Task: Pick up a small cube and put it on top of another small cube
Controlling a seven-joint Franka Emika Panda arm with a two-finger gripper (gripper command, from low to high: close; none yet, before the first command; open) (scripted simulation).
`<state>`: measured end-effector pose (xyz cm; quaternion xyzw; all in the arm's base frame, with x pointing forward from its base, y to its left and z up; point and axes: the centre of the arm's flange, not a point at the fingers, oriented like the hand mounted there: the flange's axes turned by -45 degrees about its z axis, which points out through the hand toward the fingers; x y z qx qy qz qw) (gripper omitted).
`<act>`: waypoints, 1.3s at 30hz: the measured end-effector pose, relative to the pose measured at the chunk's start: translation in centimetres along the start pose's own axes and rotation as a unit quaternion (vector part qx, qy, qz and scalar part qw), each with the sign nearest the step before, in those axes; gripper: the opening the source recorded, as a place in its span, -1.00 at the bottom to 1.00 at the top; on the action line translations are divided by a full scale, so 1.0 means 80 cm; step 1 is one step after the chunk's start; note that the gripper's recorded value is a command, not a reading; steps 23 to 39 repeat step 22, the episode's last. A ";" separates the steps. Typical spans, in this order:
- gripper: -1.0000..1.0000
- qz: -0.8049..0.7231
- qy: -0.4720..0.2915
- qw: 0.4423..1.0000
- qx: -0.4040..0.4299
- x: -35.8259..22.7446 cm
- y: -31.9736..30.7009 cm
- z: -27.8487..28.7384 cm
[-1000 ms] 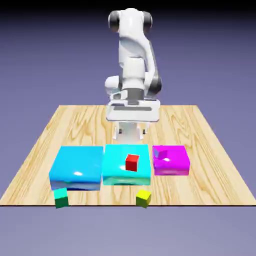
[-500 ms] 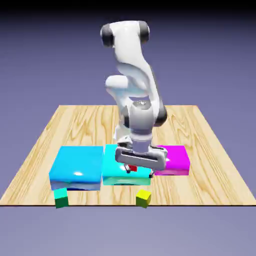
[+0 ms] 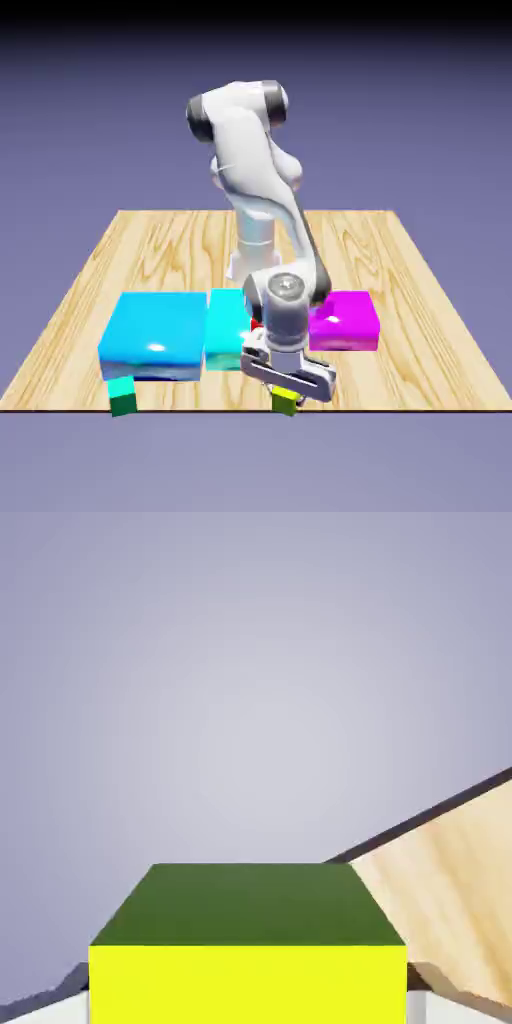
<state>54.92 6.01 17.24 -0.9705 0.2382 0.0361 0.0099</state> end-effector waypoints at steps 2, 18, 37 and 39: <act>-1.00 0.021 -0.001 1.000 -0.001 0.012 0.016 -0.028; -1.00 0.402 0.000 0.915 0.030 0.190 0.387 -0.041; 1.00 0.402 0.000 0.915 0.029 0.190 0.388 -0.048; 1.00 0.402 0.000 0.915 0.029 0.190 0.388 -0.048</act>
